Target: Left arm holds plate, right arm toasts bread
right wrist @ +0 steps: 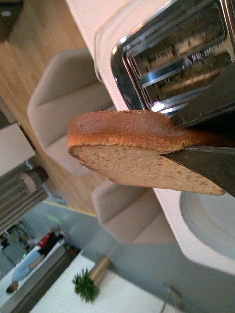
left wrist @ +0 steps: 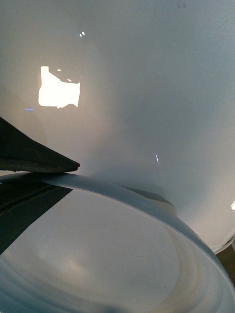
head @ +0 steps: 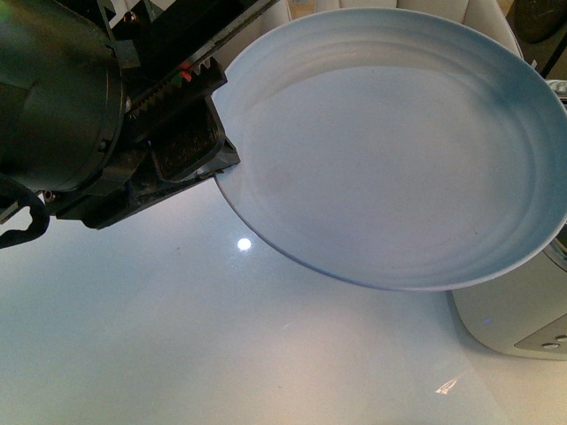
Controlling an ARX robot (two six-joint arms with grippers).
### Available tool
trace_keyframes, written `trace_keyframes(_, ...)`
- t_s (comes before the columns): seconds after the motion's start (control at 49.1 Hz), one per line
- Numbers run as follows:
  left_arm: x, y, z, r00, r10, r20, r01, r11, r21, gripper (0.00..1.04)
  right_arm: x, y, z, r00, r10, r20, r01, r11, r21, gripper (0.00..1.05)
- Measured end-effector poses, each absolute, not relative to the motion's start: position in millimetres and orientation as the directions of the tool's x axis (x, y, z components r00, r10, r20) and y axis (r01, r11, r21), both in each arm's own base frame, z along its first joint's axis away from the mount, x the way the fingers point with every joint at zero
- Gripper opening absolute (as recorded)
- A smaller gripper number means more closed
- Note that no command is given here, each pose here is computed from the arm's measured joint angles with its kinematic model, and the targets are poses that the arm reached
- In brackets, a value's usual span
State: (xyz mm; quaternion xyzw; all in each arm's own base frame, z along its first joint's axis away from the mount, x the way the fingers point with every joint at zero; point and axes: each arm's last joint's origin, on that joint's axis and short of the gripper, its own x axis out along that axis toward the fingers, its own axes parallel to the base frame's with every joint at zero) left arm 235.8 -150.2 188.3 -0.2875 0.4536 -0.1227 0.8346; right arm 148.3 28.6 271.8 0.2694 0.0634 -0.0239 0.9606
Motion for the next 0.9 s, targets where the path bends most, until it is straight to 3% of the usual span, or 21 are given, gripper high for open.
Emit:
trace_keyframes(0.407, 235.8, -150.2, 188.3, 0.558, -0.466, -0.687, -0.056, 0.805, -0.591, 0.03, 174.1, 14.3, 253.6, 0.966, -0.144, -0.214, 0.188, 0.961, 0.201, 0.03)
trace_keyframes(0.895, 235.8, -150.2, 188.3, 0.558, -0.466, -0.687, -0.056, 0.805, -0.591, 0.03, 204.8, 23.0, 217.8, 0.939, -0.131, -0.318, 0.136, 0.991, -0.007, 0.03)
